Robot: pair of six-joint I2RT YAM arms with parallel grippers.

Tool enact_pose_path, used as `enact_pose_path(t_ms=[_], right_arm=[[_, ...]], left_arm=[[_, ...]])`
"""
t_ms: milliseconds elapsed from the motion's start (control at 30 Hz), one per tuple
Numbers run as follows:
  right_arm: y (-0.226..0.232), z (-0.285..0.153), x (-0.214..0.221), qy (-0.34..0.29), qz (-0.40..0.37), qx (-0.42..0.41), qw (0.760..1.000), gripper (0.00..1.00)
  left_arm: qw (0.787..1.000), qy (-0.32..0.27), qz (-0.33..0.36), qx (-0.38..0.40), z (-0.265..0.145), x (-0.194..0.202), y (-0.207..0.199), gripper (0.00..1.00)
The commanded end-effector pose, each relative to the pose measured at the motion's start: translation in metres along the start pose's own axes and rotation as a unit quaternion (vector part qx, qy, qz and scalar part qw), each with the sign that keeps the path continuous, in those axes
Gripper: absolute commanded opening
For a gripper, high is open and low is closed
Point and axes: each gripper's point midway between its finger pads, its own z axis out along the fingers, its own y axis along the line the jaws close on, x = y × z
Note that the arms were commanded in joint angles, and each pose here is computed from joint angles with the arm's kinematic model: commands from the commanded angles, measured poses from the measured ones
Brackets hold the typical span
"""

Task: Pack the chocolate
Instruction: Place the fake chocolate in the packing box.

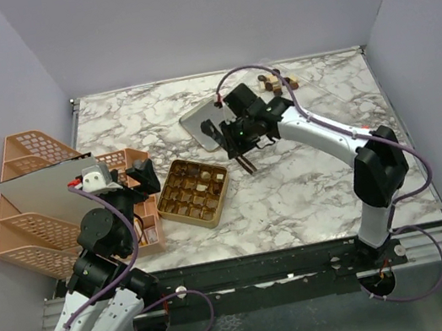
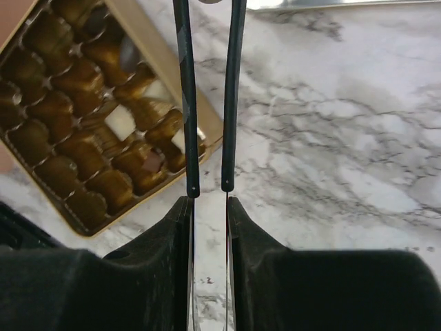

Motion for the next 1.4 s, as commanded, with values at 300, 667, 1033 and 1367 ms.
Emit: enact_pose_path(t_ms=[300,667,1033,1367], right_arm=[[0.089,0.002,0.042,0.031,-0.044,-0.064,0.996,0.18],[0.12,0.014,0.065,0.062,-0.069,-0.075,0.993,0.2],[0.128,0.018,0.09,0.097,-0.077,-0.075,0.99,0.21],[0.123,0.022,0.091,0.092,-0.076,-0.046,0.992,0.27]], left_arm=[[1.0,-0.007,0.003,-0.017,0.001,-0.001,0.007,0.99],[1.0,-0.008,0.002,-0.016,0.001,-0.002,0.007,0.99],[1.0,-0.01,0.0,-0.015,0.0,-0.003,0.007,0.99],[1.0,-0.009,0.0,-0.014,0.0,-0.003,0.007,0.99]])
